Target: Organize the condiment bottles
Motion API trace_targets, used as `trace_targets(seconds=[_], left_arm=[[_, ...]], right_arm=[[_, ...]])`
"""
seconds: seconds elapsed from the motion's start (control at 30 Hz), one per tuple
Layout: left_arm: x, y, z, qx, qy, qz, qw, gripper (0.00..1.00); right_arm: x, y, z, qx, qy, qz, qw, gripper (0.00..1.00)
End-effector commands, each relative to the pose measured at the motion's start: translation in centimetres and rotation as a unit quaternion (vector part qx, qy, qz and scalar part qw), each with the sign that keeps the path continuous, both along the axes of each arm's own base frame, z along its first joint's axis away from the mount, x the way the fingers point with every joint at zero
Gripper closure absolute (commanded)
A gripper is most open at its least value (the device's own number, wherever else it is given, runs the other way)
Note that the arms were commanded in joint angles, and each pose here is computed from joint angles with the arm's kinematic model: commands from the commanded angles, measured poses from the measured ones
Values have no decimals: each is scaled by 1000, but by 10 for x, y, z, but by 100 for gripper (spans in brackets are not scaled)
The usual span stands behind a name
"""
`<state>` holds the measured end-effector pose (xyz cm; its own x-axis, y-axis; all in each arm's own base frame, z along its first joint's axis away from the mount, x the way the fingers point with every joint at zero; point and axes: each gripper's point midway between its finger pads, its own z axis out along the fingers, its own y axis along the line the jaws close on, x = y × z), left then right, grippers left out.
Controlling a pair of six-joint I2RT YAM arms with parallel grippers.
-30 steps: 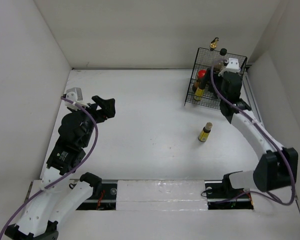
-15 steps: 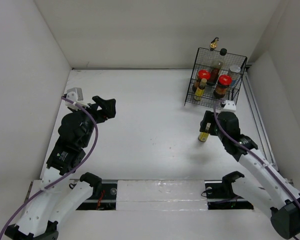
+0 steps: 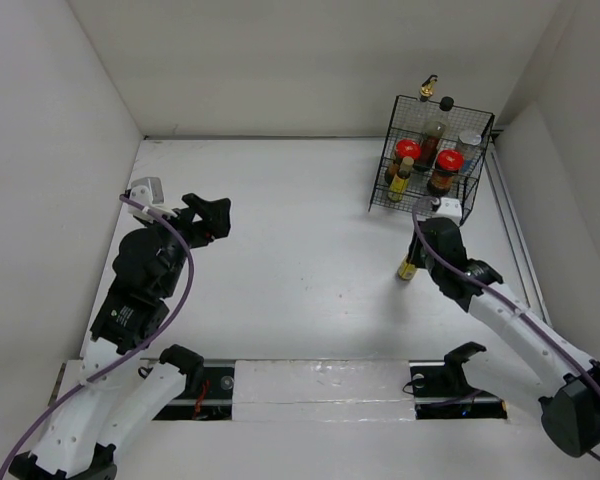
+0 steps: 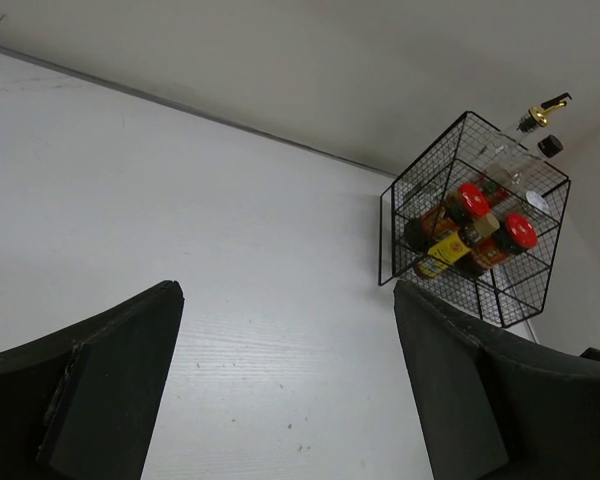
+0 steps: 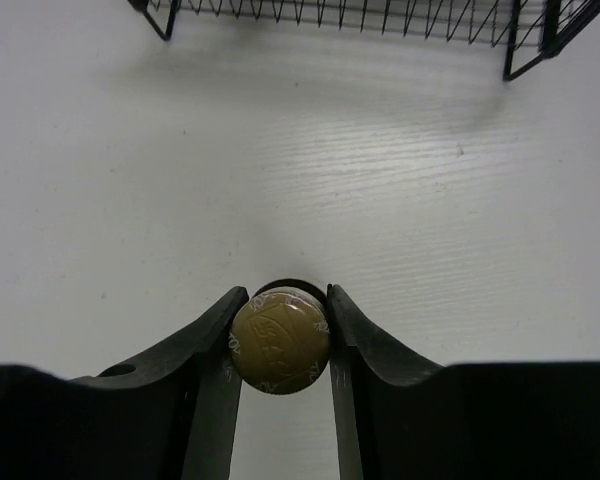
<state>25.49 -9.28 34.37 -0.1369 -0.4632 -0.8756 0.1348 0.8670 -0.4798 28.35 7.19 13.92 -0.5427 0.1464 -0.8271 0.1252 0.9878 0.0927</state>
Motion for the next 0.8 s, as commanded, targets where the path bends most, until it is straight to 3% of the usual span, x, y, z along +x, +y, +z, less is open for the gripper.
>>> trace_targets(seconds=[0.0,0.27,0.5,0.77], left_arm=[[-1,-1,18,-12,-30,-5,999,18],[8,-7,5,0,-3,-10,1000,17],[5,-5,11,0,-14,-10,1000,17],[7,-6,8,7,-11,-11,1000,17]], right_arm=[[30,-6,88,10,-120,-48,992,82],[94,-46,187,-5,-210,-84,974,81],[151,-74,190,10,-223,-102,969,81],[196,-97,126,-2,-159,-113,981,82]])
